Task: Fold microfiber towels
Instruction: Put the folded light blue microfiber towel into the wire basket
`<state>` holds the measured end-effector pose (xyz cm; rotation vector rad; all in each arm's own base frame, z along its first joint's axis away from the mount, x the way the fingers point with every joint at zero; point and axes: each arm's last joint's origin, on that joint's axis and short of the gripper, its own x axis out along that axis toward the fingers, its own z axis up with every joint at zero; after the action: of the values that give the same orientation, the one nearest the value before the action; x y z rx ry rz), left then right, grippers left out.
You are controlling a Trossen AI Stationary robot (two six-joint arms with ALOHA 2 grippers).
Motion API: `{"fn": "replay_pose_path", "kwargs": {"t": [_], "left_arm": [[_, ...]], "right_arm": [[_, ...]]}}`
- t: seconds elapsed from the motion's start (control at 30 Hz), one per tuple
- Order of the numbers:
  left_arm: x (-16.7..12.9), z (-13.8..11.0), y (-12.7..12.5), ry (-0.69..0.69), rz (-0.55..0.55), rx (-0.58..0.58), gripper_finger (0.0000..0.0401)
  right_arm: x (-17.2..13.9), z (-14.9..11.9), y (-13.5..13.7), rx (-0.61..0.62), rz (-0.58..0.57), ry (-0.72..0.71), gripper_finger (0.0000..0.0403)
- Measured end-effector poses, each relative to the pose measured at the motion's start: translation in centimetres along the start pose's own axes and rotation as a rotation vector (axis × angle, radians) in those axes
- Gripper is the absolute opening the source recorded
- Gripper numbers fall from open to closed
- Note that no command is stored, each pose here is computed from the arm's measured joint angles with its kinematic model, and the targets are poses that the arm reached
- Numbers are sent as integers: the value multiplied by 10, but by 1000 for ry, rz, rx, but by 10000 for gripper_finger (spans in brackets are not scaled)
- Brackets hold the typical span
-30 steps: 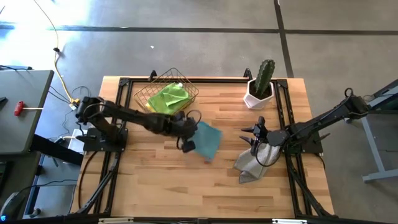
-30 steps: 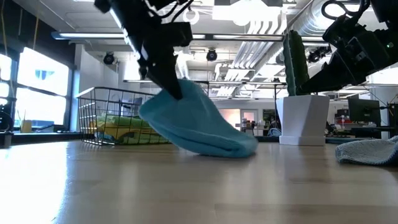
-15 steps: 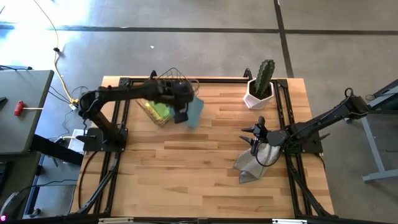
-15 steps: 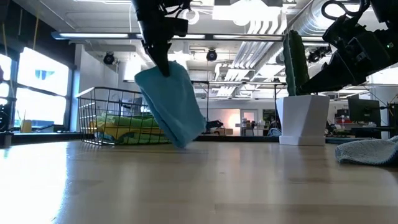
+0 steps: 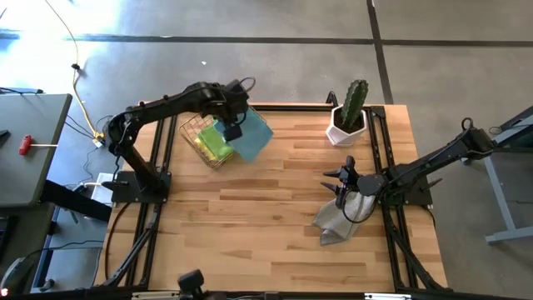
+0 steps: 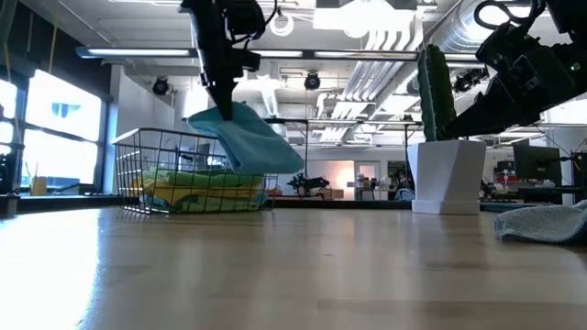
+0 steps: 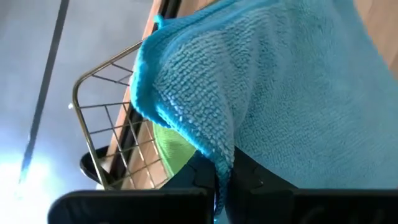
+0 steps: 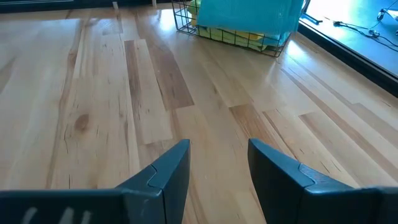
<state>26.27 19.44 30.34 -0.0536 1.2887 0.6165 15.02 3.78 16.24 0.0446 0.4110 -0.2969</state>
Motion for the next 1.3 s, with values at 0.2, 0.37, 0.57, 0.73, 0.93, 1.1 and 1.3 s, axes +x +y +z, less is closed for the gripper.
{"fn": "replay_pose_path", "kwargs": {"t": [0.2, 0.37, 0.57, 0.73, 0.93, 1.1, 1.3], "left_arm": [[4, -7, 13, 39, -20, 66, 0], [6, -14, 23, 93, -4, 128, 0], [9, -22, 36, 148, -1, 194, 0], [23, -24, 45, 202, -18, 230, 0], [45, -24, 50, 264, -48, 280, 0], [48, -23, 49, 271, -49, 254, 4], [48, -26, 48, 295, -50, 121, 51]], "right_arm": [[0, 0, 0, 0, 0, 0, 154], [0, 0, 0, 0, 0, 0, 154], [0, 0, 0, 0, 0, 0, 154], [0, 0, 0, 0, 0, 0, 154], [0, 0, 0, 0, 0, 0, 154], [0, 0, 0, 0, 0, 0, 154], [0, 0, 0, 0, 0, 0, 154]]}}
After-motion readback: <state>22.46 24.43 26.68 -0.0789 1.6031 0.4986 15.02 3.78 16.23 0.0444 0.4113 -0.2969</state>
